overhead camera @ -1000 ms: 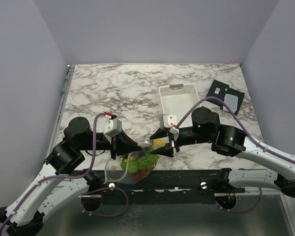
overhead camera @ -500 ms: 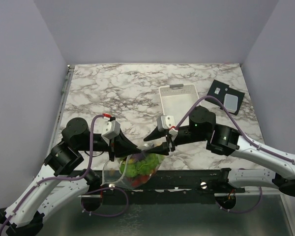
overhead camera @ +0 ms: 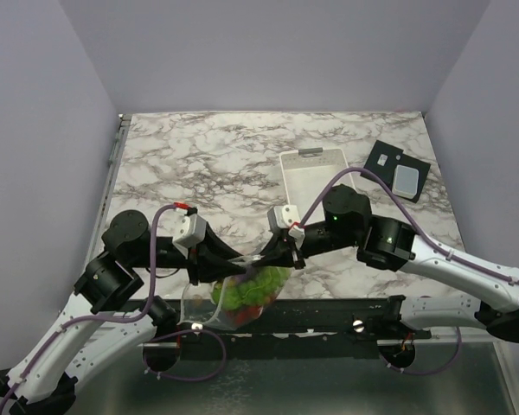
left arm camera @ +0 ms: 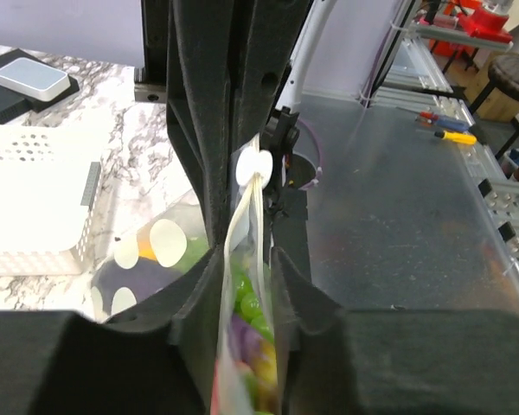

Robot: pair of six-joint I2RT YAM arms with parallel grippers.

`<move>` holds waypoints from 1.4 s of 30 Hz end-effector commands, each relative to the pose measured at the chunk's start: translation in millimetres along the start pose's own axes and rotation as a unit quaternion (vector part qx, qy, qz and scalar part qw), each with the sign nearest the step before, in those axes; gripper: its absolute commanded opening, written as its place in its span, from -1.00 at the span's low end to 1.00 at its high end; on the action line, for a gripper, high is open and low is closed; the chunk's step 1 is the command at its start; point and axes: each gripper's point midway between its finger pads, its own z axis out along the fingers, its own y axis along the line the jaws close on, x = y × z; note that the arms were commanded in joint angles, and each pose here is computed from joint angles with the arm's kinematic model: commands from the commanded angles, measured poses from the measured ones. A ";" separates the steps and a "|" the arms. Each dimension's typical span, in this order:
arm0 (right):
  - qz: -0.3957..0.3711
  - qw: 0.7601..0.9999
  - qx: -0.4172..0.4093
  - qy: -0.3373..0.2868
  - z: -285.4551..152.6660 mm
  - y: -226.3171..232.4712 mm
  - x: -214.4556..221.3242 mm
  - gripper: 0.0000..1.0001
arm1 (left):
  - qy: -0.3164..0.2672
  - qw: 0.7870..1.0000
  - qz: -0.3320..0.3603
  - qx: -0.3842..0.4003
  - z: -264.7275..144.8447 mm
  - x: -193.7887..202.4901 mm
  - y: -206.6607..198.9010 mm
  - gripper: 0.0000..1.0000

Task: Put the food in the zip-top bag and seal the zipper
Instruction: Zip the zipper food storage bag at the center of the board.

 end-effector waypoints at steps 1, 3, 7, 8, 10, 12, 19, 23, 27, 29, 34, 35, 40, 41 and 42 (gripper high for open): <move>0.017 1.000 0.002 0.003 -2.2 -1.0 -15.4 -0.99 | -0.034 0.999 0.042 -0.004 -5.3 -25.2 -7.2 -0.19; 0.027 1.000 0.004 0.007 -2.5 -1.3 -17.1 -0.99 | -0.035 0.998 0.044 -0.009 -5.5 -27.1 -5.7 0.07; 0.048 0.999 0.003 0.022 -1.6 -1.2 -15.8 -0.99 | -0.038 0.998 0.048 -0.021 -4.7 -32.0 -0.8 0.24; 0.055 0.998 0.002 0.027 -1.0 -1.5 -15.0 -0.99 | -0.038 0.998 0.048 -0.023 -4.2 -32.9 0.7 0.25; 0.066 0.997 0.000 0.039 0.2 -1.3 -12.3 -0.99 | -0.037 0.998 0.048 -0.030 -2.9 -34.3 4.7 0.27; 0.077 0.996 0.000 0.050 1.7 -1.6 -8.6 -0.99 | -0.039 0.997 0.049 -0.042 -2.4 -36.6 10.0 0.27; 0.120 0.989 0.013 0.083 8.1 -7.9 1.6 -0.99 | -0.036 0.997 0.045 -0.052 1.5 -38.1 18.0 0.26; 0.140 0.985 0.029 0.092 10.4 -12.8 5.2 -0.99 | -0.038 0.997 0.048 -0.051 0.7 -37.4 17.1 0.23; 0.163 0.981 0.049 0.094 9.6 -17.6 4.6 -0.99 | -0.040 0.997 0.049 -0.052 -1.6 -34.8 15.0 0.14; 0.181 0.977 0.063 0.096 9.3 -20.2 5.3 -0.99 | -0.041 0.996 0.050 -0.053 -2.7 -33.6 14.2 0.06; 0.205 0.971 0.075 0.096 10.2 -22.7 2.9 -0.99 | -0.039 0.996 0.046 -0.060 -2.9 -28.9 17.0 0.01; 0.209 0.970 0.077 0.097 10.7 -23.6 3.0 -0.99 | -0.038 0.997 0.044 -0.060 -2.4 -28.4 17.5 0.01; 0.229 0.964 0.085 0.104 15.0 -26.8 5.0 -0.99 | -0.037 0.996 0.041 -0.072 -1.5 -27.9 23.5 -0.01; 0.230 0.964 0.084 0.103 15.7 -27.1 4.7 -0.99 | -0.038 0.995 0.041 -0.078 -1.8 -27.9 25.5 -0.02; 0.231 0.964 0.085 0.103 16.4 -27.6 4.8 -0.99 | -0.038 0.995 0.041 -0.083 -2.3 -28.1 27.3 -0.01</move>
